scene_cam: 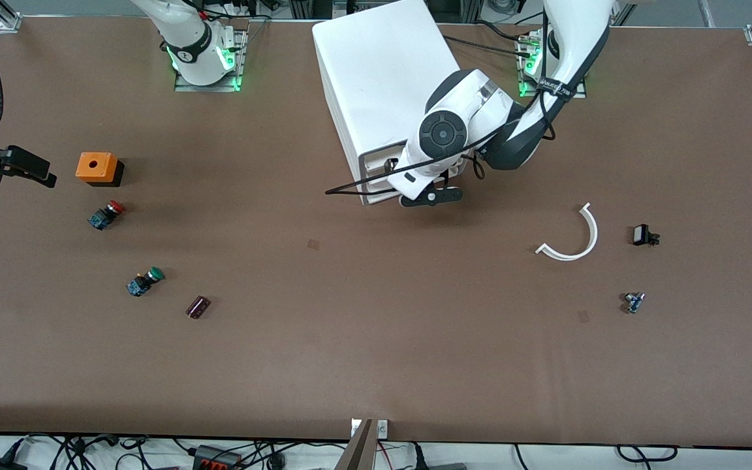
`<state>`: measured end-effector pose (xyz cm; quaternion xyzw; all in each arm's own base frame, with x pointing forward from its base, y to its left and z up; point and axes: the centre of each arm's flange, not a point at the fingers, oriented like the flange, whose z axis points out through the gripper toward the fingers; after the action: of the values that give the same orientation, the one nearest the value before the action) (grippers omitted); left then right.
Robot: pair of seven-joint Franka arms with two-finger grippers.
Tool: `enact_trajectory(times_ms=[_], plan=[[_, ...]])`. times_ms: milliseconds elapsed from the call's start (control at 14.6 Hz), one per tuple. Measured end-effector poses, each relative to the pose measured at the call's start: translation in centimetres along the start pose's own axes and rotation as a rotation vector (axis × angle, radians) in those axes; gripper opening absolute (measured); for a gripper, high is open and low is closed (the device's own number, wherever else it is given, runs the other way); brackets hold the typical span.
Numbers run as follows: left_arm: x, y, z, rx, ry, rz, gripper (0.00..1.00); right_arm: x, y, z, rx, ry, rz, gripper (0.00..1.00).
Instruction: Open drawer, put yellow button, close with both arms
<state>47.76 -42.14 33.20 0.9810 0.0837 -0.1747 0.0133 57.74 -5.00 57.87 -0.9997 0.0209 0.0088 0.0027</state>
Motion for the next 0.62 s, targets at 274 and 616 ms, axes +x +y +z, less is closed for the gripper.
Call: enact_trajectory(times_ms=[274,616], plan=[[-0.08,0.05,0.02,0.000,-0.001,-0.002,1.00,-0.15,-0.09,-0.38,0.000,0.007,-0.002,1.00],[-0.31,-0.03,0.15,0.015,-0.013,-0.001,1.00,-0.37,-0.75,-0.35,-0.003,-0.008,-0.014,1.00]])
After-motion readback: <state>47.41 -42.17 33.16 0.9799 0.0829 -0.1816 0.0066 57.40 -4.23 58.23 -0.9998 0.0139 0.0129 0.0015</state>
